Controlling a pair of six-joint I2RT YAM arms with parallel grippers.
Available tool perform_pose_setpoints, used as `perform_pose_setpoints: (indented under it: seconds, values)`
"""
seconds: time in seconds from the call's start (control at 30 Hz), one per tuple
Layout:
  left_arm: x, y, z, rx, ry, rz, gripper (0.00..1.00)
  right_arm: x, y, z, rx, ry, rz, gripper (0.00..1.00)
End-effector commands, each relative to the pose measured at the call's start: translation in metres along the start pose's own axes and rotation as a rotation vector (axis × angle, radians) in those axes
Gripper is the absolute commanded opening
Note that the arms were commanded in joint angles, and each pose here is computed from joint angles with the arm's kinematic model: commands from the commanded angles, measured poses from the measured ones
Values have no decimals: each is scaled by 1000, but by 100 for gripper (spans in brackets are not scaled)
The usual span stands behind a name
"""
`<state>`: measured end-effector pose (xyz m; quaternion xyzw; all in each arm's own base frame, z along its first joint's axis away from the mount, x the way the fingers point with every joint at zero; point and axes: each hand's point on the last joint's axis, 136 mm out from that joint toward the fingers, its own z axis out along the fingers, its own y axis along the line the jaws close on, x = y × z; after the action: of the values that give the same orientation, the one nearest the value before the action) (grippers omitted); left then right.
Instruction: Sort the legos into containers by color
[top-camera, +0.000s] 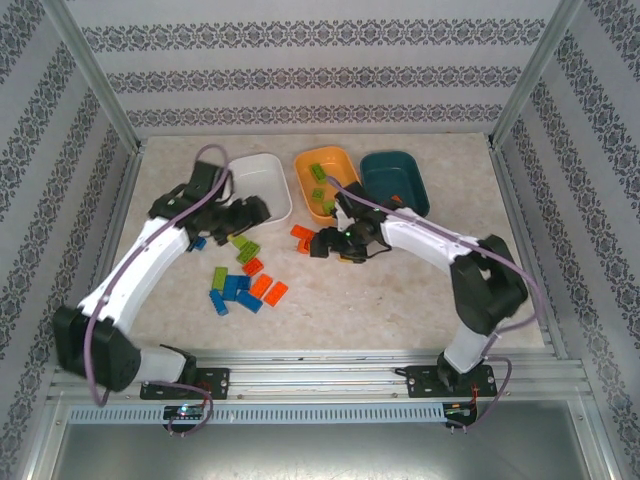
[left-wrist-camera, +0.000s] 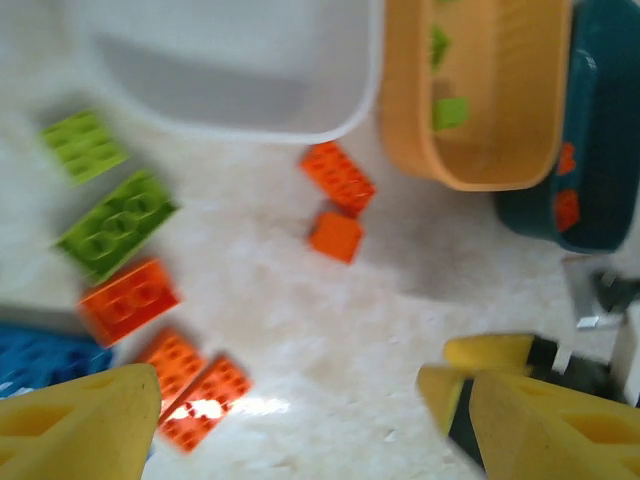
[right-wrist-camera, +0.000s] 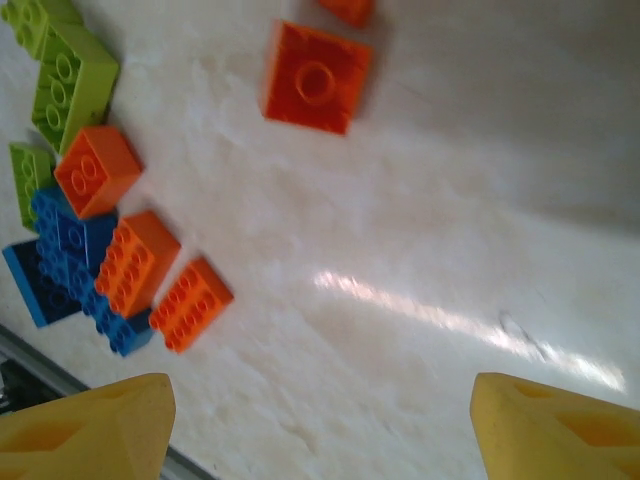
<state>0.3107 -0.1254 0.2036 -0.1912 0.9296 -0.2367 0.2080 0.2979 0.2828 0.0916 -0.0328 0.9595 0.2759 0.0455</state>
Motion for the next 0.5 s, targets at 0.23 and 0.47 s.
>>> perform_pose_setpoints:
  seconds: [0.23,0.47]
  values:
    - [26,53,-46,-33,-65,-74,82,-30,19,42,16,64,-31,77]
    - [20,54,-49,-29,-56,-65,83,-29,19,61,41,87,-17,77]
